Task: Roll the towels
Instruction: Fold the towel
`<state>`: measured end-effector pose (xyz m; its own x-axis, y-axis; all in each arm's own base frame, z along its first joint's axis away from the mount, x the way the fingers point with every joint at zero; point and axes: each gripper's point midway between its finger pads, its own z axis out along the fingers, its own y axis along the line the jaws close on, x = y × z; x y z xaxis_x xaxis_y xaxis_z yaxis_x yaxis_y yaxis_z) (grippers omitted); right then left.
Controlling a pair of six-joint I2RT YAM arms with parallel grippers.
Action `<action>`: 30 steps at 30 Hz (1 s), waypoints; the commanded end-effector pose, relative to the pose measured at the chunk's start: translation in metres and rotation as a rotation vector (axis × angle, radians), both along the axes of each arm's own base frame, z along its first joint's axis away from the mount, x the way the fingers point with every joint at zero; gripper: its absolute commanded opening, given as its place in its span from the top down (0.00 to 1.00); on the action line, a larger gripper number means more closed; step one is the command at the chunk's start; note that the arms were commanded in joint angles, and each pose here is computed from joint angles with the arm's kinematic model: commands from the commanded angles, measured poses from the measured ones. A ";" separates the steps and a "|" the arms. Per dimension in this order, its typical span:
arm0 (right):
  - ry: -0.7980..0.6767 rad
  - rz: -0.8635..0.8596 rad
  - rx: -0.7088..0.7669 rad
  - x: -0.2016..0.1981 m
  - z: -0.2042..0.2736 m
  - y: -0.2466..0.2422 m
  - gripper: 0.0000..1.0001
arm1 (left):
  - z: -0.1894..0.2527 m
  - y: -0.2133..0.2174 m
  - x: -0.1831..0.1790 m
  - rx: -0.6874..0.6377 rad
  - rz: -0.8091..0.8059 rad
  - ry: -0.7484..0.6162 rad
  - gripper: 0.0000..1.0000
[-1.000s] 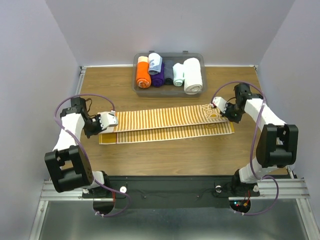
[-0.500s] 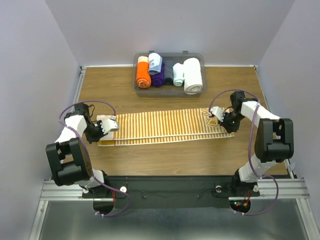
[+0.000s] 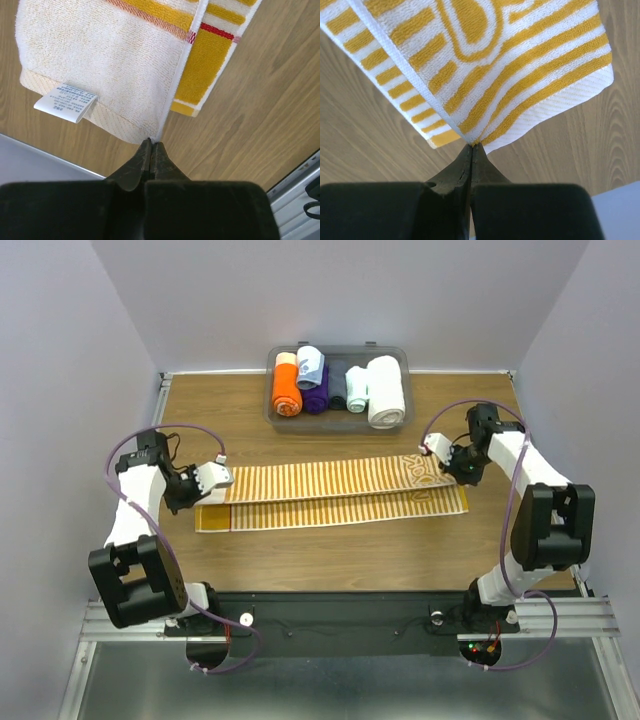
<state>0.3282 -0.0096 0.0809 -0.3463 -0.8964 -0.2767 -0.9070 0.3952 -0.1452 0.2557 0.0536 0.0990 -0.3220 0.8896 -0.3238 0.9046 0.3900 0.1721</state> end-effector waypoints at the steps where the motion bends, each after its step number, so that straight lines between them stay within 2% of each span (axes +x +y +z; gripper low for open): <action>1: 0.015 0.045 -0.057 -0.022 0.004 -0.011 0.99 | 0.002 0.001 -0.027 0.020 -0.013 0.047 1.00; 7: 0.085 0.045 -0.072 -0.036 -0.022 -0.017 0.99 | -0.030 0.003 -0.046 0.042 -0.012 0.124 1.00; 15: 0.132 0.010 -0.040 -0.031 -0.052 -0.012 0.99 | -0.071 0.004 -0.047 0.021 0.045 0.192 1.00; 21: 0.146 0.010 -0.030 -0.034 -0.056 -0.008 0.99 | -0.089 0.002 -0.050 0.009 0.069 0.231 1.00; 26: 0.129 0.013 -0.033 -0.035 -0.051 -0.007 0.99 | -0.091 0.005 -0.045 0.022 0.080 0.224 1.00; 30: 0.058 -0.002 -0.048 -0.018 -0.027 -0.010 0.99 | -0.072 0.004 -0.034 -0.004 0.090 0.198 1.00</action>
